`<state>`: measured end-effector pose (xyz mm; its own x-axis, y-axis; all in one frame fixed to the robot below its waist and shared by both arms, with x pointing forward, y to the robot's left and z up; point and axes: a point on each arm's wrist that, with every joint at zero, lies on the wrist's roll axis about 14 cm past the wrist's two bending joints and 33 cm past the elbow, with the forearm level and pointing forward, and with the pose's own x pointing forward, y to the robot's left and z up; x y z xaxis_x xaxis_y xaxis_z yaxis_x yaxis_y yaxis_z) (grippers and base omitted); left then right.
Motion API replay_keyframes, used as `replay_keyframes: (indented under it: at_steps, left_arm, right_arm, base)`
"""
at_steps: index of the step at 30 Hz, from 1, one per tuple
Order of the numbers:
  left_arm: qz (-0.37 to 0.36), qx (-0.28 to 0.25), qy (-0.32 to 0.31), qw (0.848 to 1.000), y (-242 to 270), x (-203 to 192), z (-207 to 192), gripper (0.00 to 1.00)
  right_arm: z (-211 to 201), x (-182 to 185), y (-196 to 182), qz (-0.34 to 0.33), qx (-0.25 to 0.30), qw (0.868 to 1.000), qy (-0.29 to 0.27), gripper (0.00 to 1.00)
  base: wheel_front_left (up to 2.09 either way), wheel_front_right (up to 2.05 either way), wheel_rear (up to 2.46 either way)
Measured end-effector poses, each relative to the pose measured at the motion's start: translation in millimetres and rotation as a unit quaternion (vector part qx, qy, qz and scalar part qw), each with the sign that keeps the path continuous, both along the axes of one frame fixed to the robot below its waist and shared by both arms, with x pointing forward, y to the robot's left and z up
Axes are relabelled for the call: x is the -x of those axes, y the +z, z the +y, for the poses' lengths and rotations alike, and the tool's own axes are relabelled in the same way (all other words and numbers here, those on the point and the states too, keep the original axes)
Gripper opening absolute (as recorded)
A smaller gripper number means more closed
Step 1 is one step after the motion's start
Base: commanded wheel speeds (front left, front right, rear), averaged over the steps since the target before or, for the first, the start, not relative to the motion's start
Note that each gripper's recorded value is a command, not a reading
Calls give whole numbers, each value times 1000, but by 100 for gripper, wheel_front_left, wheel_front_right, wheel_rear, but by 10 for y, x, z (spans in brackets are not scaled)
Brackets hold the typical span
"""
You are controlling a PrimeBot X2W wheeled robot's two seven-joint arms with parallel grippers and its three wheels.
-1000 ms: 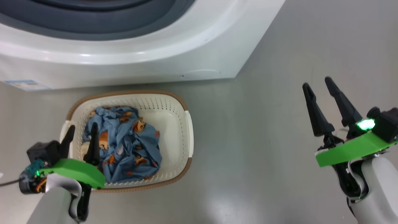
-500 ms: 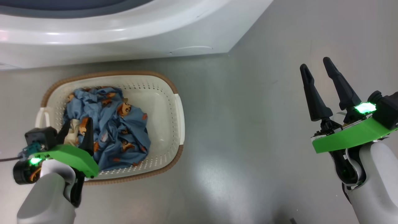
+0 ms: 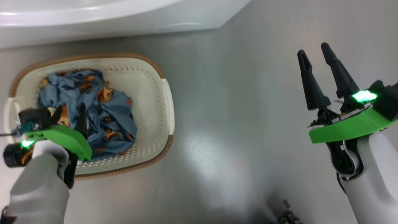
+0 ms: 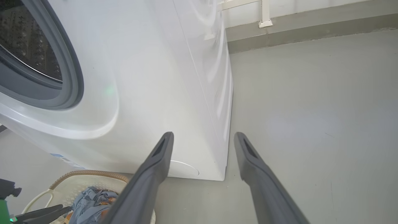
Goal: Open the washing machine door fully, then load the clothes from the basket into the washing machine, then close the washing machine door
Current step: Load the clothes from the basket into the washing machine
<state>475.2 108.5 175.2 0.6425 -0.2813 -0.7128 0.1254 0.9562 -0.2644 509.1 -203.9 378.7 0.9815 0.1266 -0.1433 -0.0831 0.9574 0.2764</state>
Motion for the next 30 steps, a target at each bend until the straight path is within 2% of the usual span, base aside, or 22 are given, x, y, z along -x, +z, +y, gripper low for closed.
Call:
replay_keyframes:
  at_steps: [14,30]
  left_arm:
    - [60,-13,-31,998,-567,-3,-138,100]
    - [115,-22,-69,991,-871,154,-240,100]
  right_arm:
    - [-71,-67,-324,22,0,1000,-17,100]
    - [-128,-19,-508,42,4,999,-27,100]
  base:
    - [0,0,0]
    - [0,0,0]
